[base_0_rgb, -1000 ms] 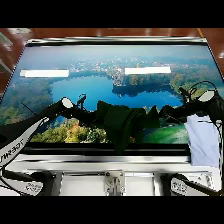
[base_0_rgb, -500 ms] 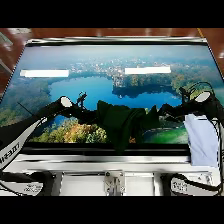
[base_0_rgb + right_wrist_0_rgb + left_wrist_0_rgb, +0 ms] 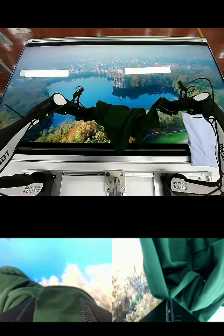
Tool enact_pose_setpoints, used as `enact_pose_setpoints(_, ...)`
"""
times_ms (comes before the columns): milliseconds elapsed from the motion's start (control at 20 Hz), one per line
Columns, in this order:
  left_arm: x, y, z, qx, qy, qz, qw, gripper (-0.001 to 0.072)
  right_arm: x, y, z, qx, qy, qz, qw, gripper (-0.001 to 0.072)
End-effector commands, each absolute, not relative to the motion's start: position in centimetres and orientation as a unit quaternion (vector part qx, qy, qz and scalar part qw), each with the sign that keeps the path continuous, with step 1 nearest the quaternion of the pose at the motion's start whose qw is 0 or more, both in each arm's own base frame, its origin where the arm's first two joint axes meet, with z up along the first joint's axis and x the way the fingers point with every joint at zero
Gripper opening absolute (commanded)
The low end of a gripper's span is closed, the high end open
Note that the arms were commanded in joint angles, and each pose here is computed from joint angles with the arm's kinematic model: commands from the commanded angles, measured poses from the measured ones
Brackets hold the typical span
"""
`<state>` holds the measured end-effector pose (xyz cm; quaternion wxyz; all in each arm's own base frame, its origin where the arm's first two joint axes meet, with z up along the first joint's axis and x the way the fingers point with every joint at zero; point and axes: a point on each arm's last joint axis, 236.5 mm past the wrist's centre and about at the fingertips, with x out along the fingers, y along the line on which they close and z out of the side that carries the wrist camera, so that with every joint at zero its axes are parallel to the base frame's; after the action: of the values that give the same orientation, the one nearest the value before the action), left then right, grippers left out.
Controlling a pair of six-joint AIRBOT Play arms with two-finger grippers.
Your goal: Fold the shirts.
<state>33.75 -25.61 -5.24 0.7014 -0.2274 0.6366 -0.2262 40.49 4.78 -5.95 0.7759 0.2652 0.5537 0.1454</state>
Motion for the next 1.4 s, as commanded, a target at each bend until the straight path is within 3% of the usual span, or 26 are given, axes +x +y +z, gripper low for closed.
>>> enact_pose_setpoints(0, 34.4, -24.9, -4.7, -0.232, 0.628, -0.222, 0.709, 0.0038, 41.1, 6.4, -5.6, 0.241, 0.538, 0.178, 0.788, 0.0673)
enact_pose_setpoints(200, 35.0, -23.9, -4.5, -0.241, 0.625, -0.214, 0.712, 0.0038, 41.0, 8.9, -6.7, 0.177, 0.548, 0.182, 0.797, 0.0670)
enact_pose_setpoints(250, 35.0, -23.8, -4.5, -0.241, 0.626, -0.214, 0.710, 0.0038, 40.9, 8.7, -7.3, 0.168, 0.558, 0.163, 0.796, 0.0592)
enact_pose_setpoints(300, 35.1, -23.6, -4.2, -0.242, 0.627, -0.215, 0.709, 0.0038, 40.4, 8.5, -7.9, 0.158, 0.571, 0.147, 0.792, 0.0321)
enact_pose_setpoints(350, 35.5, -23.4, -3.6, -0.244, 0.624, -0.216, 0.711, 0.0037, 40.1, 8.2, -8.2, 0.153, 0.581, 0.137, 0.788, 0.0163)
enact_pose_setpoints(400, 36.3, -23.1, -2.6, -0.242, 0.611, -0.222, 0.720, 0.0038, 39.8, 8.1, -8.3, 0.148, 0.586, 0.135, 0.785, 0.0067)
enact_pose_setpoints(600, 40.9, -21.7, 6.2, -0.233, 0.516, -0.256, 0.784, 0.0037, 41.4, 7.7, -3.2, 0.124, 0.535, 0.142, 0.823, 0.0051)
enact_pose_setpoints(800, 42.7, -19.1, 23.5, -0.167, 0.337, -0.293, 0.879, 0.0037, 44.8, 6.8, 16.8, 0.044, 0.310, 0.156, 0.937, 0.0051)
enact_pose_setpoints(950, 38.4, -16.3, 40.3, -0.129, 0.150, -0.301, 0.933, 0.0037, 40.5, 5.9, 36.3, 0.021, 0.079, 0.137, 0.987, 0.0052)
enact_pose_setpoints(1050, 33.8, -14.1, 48.5, -0.107, 0.048, -0.289, 0.950, 0.0037, 35.2, 5.4, 44.6, 0.017, -0.020, 0.124, 0.992, 0.0052)
enact_pose_setpoints(1200, 27.7, -9.7, 54.1, -0.071, -0.035, -0.216, 0.973, 0.0038, 28.9, 4.5, 49.7, 0.019, -0.080, 0.100, 0.992, 0.0052)
enact_pose_setpoints(1350, 25.4, -4.9, 50.8, -0.020, 0.030, -0.109, 0.993, 0.0038, 26.1, 3.1, 48.0, 0.008, -0.040, 0.067, 0.997, 0.0052)
